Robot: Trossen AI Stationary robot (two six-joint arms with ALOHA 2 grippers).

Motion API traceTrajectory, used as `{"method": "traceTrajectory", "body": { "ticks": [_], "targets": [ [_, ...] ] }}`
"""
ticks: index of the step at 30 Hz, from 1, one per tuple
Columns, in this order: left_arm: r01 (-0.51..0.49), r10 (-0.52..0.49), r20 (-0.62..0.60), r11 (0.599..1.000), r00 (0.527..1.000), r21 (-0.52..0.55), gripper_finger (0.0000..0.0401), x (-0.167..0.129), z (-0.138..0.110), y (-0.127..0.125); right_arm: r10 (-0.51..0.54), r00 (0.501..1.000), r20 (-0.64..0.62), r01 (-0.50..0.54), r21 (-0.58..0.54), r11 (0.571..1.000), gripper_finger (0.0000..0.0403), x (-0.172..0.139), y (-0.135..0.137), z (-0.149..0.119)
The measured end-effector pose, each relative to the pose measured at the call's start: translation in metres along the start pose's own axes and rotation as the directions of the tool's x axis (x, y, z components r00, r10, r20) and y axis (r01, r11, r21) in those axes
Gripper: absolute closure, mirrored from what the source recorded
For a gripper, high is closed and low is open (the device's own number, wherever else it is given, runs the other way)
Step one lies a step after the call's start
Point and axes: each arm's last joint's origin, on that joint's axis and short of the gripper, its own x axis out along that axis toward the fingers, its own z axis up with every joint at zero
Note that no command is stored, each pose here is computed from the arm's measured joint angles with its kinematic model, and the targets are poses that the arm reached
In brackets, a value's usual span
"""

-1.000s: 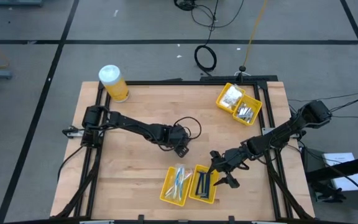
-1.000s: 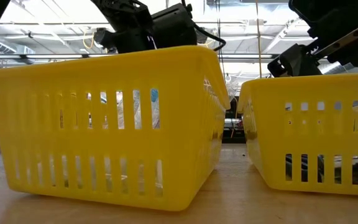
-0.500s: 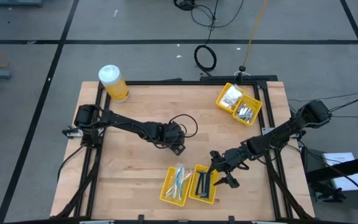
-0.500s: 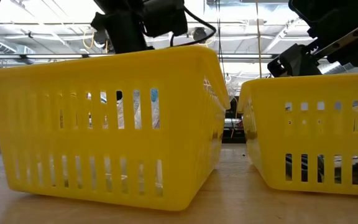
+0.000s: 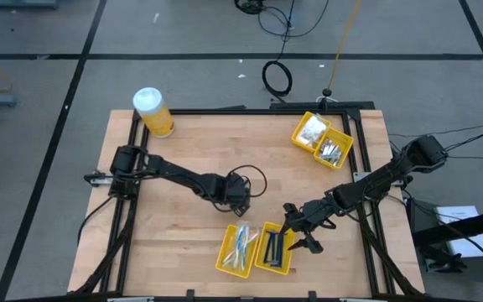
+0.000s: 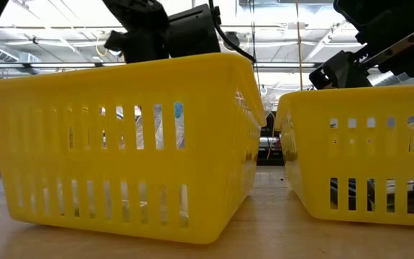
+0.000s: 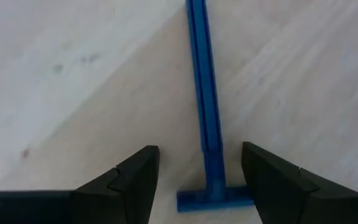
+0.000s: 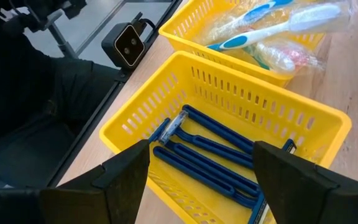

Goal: Pick & Place Travel size toiletries
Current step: Put the blue rolled gauze into the bottom right yellow bin

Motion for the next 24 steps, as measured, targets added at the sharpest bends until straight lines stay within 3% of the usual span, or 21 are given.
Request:
{"method": "traceTrajectory", "body": {
  "ticks": [5,13,20,24],
  "targets": [
    [0.0,0.0,-0.034,1.0,0.999,0.007,0.0205,0.005,0.0,0.001,0.0,1.0,0.0,0.0,0.0,1.0,0.0133,0.0,0.0,0.0],
    [0.032,-0.026,-0.079,0.997,0.996,0.067,0.0383,0.005,-0.001,0.003,-0.012,1.0,0.004,0.012,0.021,1.0,0.0133,-0.001,-0.004,0.001],
    [0.01,-0.013,0.021,0.991,1.0,0.131,0.039,-0.015,0.006,0.006,-0.064,0.998,0.019,0.062,0.072,0.995,0.0133,-0.006,-0.019,0.005],
    [0.023,-0.056,0.205,0.987,0.977,0.157,0.0387,-0.058,0.018,0.006,-0.111,0.993,0.033,0.107,0.101,0.989,0.0133,-0.016,-0.03,0.009]
  ]
}}
